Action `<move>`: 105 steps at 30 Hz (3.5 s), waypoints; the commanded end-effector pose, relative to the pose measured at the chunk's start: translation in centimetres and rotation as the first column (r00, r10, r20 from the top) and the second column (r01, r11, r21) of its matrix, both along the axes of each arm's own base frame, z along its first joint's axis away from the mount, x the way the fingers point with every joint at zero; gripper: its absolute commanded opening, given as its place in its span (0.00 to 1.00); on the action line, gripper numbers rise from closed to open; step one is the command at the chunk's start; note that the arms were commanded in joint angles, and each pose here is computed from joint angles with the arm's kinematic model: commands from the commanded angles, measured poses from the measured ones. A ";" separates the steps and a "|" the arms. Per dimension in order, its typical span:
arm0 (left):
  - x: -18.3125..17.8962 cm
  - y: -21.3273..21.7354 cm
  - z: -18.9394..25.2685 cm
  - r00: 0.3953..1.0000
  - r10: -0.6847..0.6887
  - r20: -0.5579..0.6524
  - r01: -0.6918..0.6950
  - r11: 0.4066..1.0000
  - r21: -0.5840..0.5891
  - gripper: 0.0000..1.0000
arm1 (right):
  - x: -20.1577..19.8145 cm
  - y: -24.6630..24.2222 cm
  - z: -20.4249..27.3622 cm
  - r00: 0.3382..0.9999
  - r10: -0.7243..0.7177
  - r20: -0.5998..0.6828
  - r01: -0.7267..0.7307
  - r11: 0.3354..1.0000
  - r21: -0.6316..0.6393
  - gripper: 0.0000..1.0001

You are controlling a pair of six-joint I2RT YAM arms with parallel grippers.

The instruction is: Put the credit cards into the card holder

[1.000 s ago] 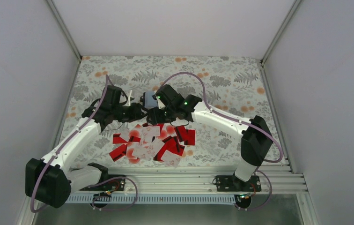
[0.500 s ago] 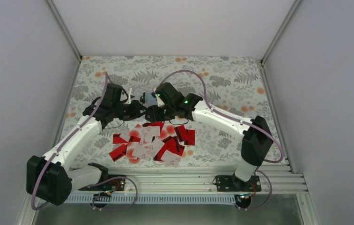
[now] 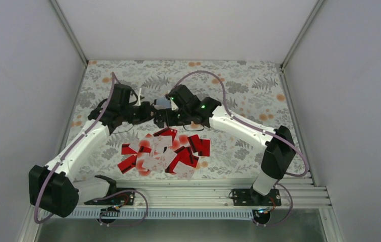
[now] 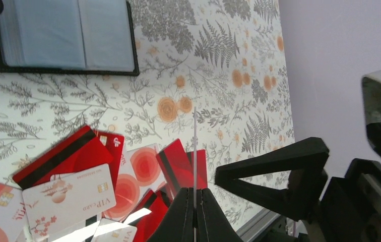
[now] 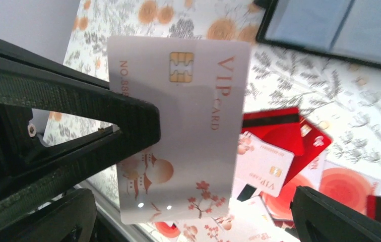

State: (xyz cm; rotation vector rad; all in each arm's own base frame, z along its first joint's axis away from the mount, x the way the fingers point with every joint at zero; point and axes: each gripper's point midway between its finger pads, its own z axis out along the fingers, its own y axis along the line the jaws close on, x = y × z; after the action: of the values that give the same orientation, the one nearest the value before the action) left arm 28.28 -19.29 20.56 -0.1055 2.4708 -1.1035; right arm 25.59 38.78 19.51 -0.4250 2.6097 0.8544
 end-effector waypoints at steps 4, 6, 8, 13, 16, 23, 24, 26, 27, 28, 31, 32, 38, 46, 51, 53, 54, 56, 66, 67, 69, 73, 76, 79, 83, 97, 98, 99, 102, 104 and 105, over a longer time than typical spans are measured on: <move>2.9 0.1 0.4 0.999 -0.015 0.041 0.011 0.995 0.101 0.03 | 4.4 -5.3 3.9 0.988 -0.110 0.109 0.110 0.994 0.002 0.97; 4.0 -0.1 0.1 0.998 -0.024 0.052 0.018 0.992 0.121 0.02 | 5.5 -6.5 3.3 0.989 -0.100 0.111 0.102 0.995 -0.007 0.97; 5.5 -0.5 -0.7 0.998 -0.041 0.050 0.033 0.988 0.149 0.02 | 6.7 -7.5 2.7 0.990 -0.086 0.114 0.088 0.996 -0.008 0.97; 8.9 -0.9 -3.4 0.999 -0.034 -0.017 0.037 0.974 0.226 0.02 | 9.7 -9.5 1.5 0.994 -0.069 0.088 0.067 0.997 0.026 0.98; 10.5 -1.7 -3.9 0.999 -0.039 -0.034 0.045 0.976 0.213 0.02 | 11.0 -9.8 -0.6 0.998 -0.057 0.031 0.056 0.997 0.046 0.97; 13.4 -1.5 -6.5 0.998 -0.034 -0.049 0.043 0.980 0.194 0.02 | 13.8 -9.4 -3.6 0.993 -0.057 -0.099 0.065 0.995 0.081 0.88; 13.7 -1.5 -7.2 0.998 -0.043 -0.051 0.052 0.979 0.195 0.02 | 14.2 -9.3 -4.1 0.992 -0.063 -0.111 0.072 0.995 0.076 0.86; 14.4 -1.3 -8.2 0.997 -0.064 -0.033 0.070 0.978 0.199 0.02 | 14.8 -9.1 -4.9 0.989 -0.072 -0.128 0.083 0.993 0.083 0.83; 14.7 -1.0 -8.9 0.997 -0.070 -0.029 0.074 0.975 0.207 0.02 | 15.0 -9.1 -5.3 0.988 -0.076 -0.136 0.089 0.992 0.091 0.81; 14.9 -0.8 -9.4 0.997 -0.073 -0.034 0.078 0.976 0.201 0.02 | 15.3 -9.0 -6.1 0.984 -0.082 -0.157 0.098 0.991 0.092 0.78; 15.6 -0.8 -10.1 0.996 -0.086 -0.031 0.090 0.985 0.149 0.02 | 15.7 -8.7 -7.2 0.976 -0.085 -0.202 0.109 0.988 0.111 0.69; 16.0 -0.9 -10.1 0.995 -0.097 -0.018 0.099 0.985 0.140 0.02 | 15.9 -8.6 -7.6 0.974 -0.088 -0.209 0.114 0.987 0.115 0.67; 17.5 -0.7 -10.9 0.989 -0.151 -0.001 0.150 0.983 0.103 0.02 | 17.6 -8.3 -9.5 0.962 -0.109 -0.252 0.147 0.980 0.137 0.52; 17.9 -1.2 -12.2 0.985 -0.174 -0.019 0.174 0.982 0.075 0.02 | 19.1 -8.3 -11.5 0.949 -0.116 -0.293 0.162 0.977 0.139 0.48; 18.0 -1.5 -12.8 0.984 -0.177 -0.025 0.179 0.982 0.060 0.02 | 19.0 -8.0 -12.8 0.941 -0.104 -0.323 0.160 0.976 0.150 0.46; 18.1 -1.3 -13.0 0.985 -0.167 -0.034 0.169 0.984 0.064 0.02 | 18.9 -7.8 -13.1 0.938 -0.092 -0.335 0.153 0.975 0.161 0.45; 18.2 -1.2 -13.1 0.987 -0.158 -0.037 0.160 0.985 0.069 0.02 | 18.9 -7.7 -13.3 0.937 -0.089 -0.338 0.152 0.975 0.163 0.45; 18.2 -1.1 -13.4 0.988 -0.147 -0.044 0.150 0.986 0.073 0.02 | 18.9 -7.7 -13.6 0.936 -0.084 -0.342 0.147 0.976 0.163 0.45; 17.9 -1.2 -14.8 0.989 -0.118 -0.086 0.122 0.991 0.049 0.02 | 18.4 -7.4 -15.3 0.923 -0.067 -0.379 0.139 0.976 0.168 0.42; 17.8 -1.1 -15.1 0.989 -0.113 -0.095 0.118 0.992 0.047 0.02 | 18.3 -7.4 -15.7 0.918 -0.064 -0.391 0.139 0.976 0.167 0.41; 17.5 -1.1 -15.5 0.987 -0.109 -0.115 0.115 0.992 0.042 0.02 | 17.7 -7.2 -16.2 0.904 -0.057 -0.423 0.147 0.972 0.182 0.40; 16.8 -1.0 -16.0 0.985 -0.100 -0.143 0.105 0.994 0.029 0.03 | 17.4 -7.3 -17.0 0.890 -0.066 -0.452 0.162 0.970 0.179 0.39; 16.6 -1.4 -16.1 0.982 -0.099 -0.158 0.100 0.995 -0.003 0.02 | 17.3 -7.3 -17.4 0.885 -0.074 -0.459 0.174 0.968 0.179 0.37; 16.7 -1.4 -16.5 0.981 -0.096 -0.168 0.096 0.995 -0.008 0.02 | 16.7 -7.5 -18.4 0.876 -0.080 -0.476 0.179 0.970 0.166 0.36; 16.7 -1.4 -16.7 0.981 -0.086 -0.173 0.085 0.996 -0.011 0.02 | 16.0 -7.9 -19.1 0.867 -0.091 -0.490 0.190 0.969 0.157 0.35; 17.2 -1.8 -17.0 0.981 -0.083 -0.178 0.078 0.996 -0.038 0.02 | 15.2 -8.4 -20.0 0.867 -0.088 -0.491 0.173 0.976 0.131 0.33; 17.2 -1.9 -17.1 0.980 -0.084 -0.178 0.078 0.996 -0.041 0.02 | 15.1 -8.4 -20.0 0.867 -0.085 -0.492 0.171 0.976 0.132 0.33; 17.2 -1.9 -17.1 0.980 -0.085 -0.179 0.079 0.996 -0.044 0.02 | 15.1 -8.4 -20.1 0.866 -0.085 -0.494 0.171 0.976 0.132 0.33; 17.1 -2.3 -16.9 0.979 -0.109 -0.173 0.099 0.993 -0.065 0.02 | 14.9 -8.3 -20.1 0.863 -0.078 -0.499 0.167 0.976 0.136 0.33; 17.1 -2.6 -17.1 0.976 -0.131 -0.175 0.121 0.991 -0.065 0.02 | 14.8 -8.4 -20.4 0.861 -0.078 -0.503 0.168 0.977 0.135 0.33; 17.0 -2.9 -17.2 0.973 -0.142 -0.180 0.131 0.989 -0.067 0.02 | 14.9 -8.3 -20.4 0.861 -0.077 -0.503 0.168 0.976 0.137 0.33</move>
State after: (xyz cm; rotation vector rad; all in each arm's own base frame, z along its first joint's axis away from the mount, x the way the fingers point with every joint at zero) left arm 45.16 -21.22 4.16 -0.1106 2.6348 -1.2370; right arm 42.70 31.52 2.72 -0.0397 2.7989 1.3755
